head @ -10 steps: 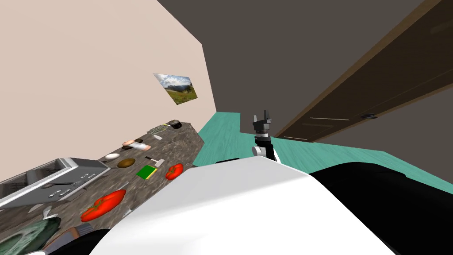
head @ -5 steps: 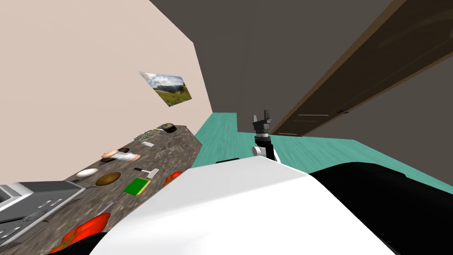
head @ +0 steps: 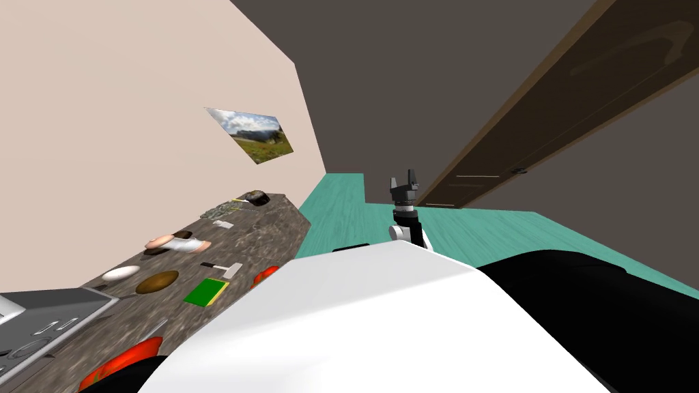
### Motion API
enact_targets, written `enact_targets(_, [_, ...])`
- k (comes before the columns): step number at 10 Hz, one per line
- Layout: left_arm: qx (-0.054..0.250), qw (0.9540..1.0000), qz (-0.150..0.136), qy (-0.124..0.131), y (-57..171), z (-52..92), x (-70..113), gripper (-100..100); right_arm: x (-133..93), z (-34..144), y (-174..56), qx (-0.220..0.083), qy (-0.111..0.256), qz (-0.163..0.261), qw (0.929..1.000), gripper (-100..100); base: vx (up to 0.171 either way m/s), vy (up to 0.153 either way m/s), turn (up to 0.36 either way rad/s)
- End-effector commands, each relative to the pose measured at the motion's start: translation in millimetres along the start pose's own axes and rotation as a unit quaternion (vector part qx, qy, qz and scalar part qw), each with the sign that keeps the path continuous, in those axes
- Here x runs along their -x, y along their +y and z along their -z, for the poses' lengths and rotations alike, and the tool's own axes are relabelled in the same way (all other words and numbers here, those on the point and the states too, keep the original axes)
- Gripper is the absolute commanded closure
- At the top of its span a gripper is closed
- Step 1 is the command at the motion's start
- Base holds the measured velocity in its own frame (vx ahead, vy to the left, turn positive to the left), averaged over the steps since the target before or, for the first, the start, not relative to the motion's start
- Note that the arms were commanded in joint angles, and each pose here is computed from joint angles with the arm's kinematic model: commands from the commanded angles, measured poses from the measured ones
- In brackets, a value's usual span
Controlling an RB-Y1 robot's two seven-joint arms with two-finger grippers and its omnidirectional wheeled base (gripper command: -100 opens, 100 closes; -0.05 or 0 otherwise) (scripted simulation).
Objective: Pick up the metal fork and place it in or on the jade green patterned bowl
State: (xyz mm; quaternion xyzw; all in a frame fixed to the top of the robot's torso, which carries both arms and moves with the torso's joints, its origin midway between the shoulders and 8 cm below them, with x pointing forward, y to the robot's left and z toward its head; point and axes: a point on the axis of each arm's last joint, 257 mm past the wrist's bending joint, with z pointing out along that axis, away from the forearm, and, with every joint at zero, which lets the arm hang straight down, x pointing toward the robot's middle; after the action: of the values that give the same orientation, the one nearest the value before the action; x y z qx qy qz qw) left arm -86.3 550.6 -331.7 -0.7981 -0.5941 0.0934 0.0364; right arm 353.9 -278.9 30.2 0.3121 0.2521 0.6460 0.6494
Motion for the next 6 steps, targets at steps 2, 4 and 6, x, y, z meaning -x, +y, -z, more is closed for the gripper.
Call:
enact_targets(2, [0.001, 1.0, 0.003, 0.0, -2.8, -5.5, 1.4, -100, 0.0, 0.0, 0.0, 0.0, 0.0, 0.0, 1.0, 0, -0.014, -0.005, -0.028])
enact_targets(4, [0.001, 1.0, 0.003, 0.0, -3.0, -6.0, 1.3, 100, 0.0, 0.0, 0.0, 0.0, 0.0, 0.0, 1.0, 0, 0.0, 0.0, 0.0])
enact_targets(6, [0.001, 1.0, 0.004, 0.001, -3.0, -5.9, 1.0, 100, 0.0, 0.0, 0.0, 0.0, 0.0, 0.0, 1.0, 0, 0.0, 0.0, 0.0])
